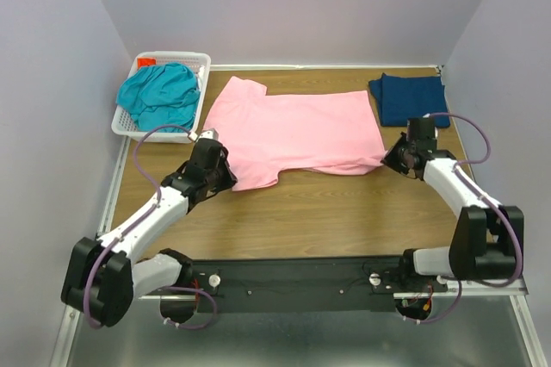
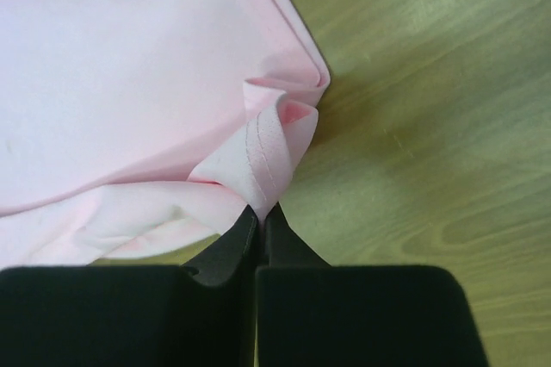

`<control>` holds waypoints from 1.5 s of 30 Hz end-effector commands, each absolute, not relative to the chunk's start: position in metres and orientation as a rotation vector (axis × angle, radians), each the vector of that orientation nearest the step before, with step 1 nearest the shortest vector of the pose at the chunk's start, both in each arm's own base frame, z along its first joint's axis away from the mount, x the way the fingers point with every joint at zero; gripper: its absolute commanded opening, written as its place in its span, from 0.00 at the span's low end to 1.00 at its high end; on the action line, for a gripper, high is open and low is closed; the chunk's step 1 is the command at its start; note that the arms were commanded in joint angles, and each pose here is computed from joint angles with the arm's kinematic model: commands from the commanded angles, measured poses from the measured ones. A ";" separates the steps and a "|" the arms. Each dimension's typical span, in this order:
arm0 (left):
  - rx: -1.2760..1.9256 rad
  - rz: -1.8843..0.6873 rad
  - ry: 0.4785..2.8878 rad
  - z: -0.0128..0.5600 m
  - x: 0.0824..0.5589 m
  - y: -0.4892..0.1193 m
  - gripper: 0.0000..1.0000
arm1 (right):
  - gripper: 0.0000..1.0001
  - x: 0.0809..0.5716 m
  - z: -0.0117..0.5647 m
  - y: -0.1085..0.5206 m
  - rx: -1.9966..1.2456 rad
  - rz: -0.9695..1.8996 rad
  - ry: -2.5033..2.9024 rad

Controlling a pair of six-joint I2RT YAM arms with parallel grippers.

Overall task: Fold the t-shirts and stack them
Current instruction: Flatten the tshirt out

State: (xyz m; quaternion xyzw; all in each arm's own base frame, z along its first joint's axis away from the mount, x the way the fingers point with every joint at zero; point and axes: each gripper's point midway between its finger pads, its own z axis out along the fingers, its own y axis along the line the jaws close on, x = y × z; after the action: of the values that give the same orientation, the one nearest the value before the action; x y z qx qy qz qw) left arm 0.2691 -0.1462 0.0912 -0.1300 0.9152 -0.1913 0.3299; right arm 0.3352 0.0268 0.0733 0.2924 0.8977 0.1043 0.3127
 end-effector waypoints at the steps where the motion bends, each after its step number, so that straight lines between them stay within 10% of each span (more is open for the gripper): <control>1: -0.425 -0.482 2.452 0.085 0.242 -0.136 0.00 | 0.06 0.306 0.076 0.033 0.744 0.310 2.398; 22: -0.413 -0.619 2.655 0.084 0.168 -0.141 0.00 | 0.30 0.183 0.080 0.040 0.850 0.298 2.617; 29: -0.345 -0.649 2.687 0.083 0.160 -0.150 0.00 | 0.67 0.194 0.095 0.030 0.877 0.246 2.533; 32: -0.332 -0.657 2.698 0.083 0.155 -0.156 0.16 | 1.00 0.208 0.110 0.026 0.865 0.233 2.476; 33: -0.331 -0.655 2.702 0.082 0.153 -0.157 0.21 | 1.00 0.216 0.117 0.022 0.858 0.216 2.443; 34: -0.338 -0.648 2.705 0.082 0.153 -0.156 0.53 | 1.00 0.219 0.120 0.021 0.853 0.214 2.437; 38: -0.382 -0.636 2.683 0.091 0.156 -0.154 0.95 | 1.00 0.237 0.132 0.037 0.725 0.339 2.423; 45: -0.455 -0.624 2.585 0.114 0.169 -0.149 0.98 | 1.00 0.238 0.131 0.116 0.326 0.749 2.462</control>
State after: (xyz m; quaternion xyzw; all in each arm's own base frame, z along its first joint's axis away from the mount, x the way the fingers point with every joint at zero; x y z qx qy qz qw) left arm 0.1611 -0.1506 0.1003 -0.1463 0.9439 -0.2224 0.1956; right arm 0.2366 0.0582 0.1207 0.2349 0.9186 0.1718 0.2672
